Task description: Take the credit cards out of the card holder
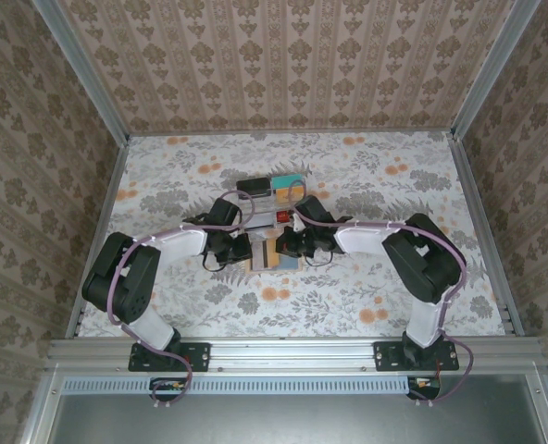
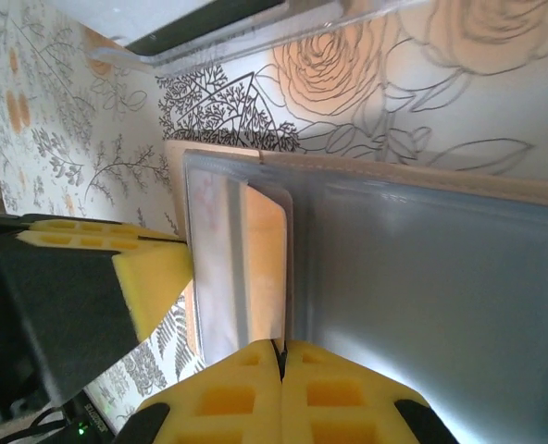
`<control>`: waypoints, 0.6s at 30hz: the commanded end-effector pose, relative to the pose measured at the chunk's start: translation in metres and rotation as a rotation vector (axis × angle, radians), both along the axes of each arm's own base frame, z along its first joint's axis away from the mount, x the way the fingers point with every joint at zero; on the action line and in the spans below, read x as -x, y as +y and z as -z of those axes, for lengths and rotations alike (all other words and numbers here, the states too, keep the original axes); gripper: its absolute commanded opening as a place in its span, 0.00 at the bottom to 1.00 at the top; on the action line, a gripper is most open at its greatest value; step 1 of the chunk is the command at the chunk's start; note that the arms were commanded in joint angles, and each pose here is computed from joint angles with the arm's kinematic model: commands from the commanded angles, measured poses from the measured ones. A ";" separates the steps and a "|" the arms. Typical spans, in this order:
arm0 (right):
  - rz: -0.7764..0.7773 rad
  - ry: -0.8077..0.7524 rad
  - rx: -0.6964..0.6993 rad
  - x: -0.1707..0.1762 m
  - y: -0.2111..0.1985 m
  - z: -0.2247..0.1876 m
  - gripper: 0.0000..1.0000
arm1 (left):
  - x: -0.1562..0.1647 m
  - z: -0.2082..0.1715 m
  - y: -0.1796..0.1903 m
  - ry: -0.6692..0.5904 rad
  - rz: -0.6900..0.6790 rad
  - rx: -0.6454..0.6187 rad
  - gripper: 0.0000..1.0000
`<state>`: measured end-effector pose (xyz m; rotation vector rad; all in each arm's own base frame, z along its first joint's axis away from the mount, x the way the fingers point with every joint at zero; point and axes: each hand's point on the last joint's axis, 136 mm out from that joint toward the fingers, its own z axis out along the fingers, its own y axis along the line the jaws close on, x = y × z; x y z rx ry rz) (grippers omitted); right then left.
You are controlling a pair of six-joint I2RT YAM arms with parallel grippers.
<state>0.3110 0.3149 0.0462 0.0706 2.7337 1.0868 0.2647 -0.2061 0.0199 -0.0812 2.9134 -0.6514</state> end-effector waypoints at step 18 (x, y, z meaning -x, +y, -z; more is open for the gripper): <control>0.085 -0.418 -0.315 -0.020 -0.031 -0.147 0.00 | -0.027 -0.160 -0.028 -0.318 -0.012 0.350 0.67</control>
